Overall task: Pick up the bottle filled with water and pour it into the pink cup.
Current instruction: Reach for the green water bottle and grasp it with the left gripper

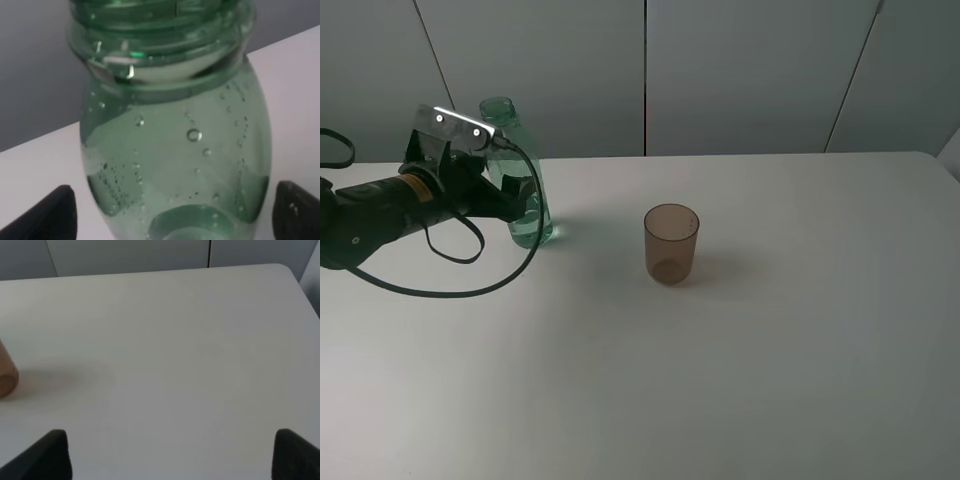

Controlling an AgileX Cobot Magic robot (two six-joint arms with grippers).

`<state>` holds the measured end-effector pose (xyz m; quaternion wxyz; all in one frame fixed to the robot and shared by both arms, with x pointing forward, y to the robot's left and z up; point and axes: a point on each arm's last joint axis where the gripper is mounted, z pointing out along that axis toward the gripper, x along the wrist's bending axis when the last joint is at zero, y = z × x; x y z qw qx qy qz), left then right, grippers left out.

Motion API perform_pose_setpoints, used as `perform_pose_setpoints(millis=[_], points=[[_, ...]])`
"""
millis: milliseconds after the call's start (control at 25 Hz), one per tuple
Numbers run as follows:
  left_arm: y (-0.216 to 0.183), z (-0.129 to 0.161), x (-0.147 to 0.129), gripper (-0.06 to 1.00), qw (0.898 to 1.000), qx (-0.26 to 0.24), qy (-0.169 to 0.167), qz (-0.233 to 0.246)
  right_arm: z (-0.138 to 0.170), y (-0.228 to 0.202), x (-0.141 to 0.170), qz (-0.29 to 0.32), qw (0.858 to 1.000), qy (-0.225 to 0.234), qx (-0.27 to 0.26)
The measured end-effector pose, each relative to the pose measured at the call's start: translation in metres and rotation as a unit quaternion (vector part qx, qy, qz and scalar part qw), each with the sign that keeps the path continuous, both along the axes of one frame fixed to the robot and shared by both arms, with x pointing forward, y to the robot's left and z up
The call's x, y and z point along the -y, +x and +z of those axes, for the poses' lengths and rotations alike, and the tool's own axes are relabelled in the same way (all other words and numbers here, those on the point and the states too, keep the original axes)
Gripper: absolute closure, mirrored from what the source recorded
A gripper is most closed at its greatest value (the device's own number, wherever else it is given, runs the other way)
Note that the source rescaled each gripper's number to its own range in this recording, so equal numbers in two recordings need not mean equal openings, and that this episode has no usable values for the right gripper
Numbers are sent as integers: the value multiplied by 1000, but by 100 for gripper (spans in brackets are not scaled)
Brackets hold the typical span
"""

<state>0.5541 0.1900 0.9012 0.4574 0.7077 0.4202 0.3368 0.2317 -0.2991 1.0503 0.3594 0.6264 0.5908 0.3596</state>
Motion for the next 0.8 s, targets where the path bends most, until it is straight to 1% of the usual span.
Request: perform_pose_setpoints(millis=[280, 520, 800], points=[[5, -12, 2, -6, 1000, -13, -4, 2, 0, 0, 0, 0, 1000, 0, 0], [14, -13, 5, -6, 1000, -6, -18, 3, 0, 0, 0, 0, 1000, 0, 0], [20, -19, 10, -6, 1000, -2, -25, -8, 0, 0, 0, 0, 1000, 0, 0]])
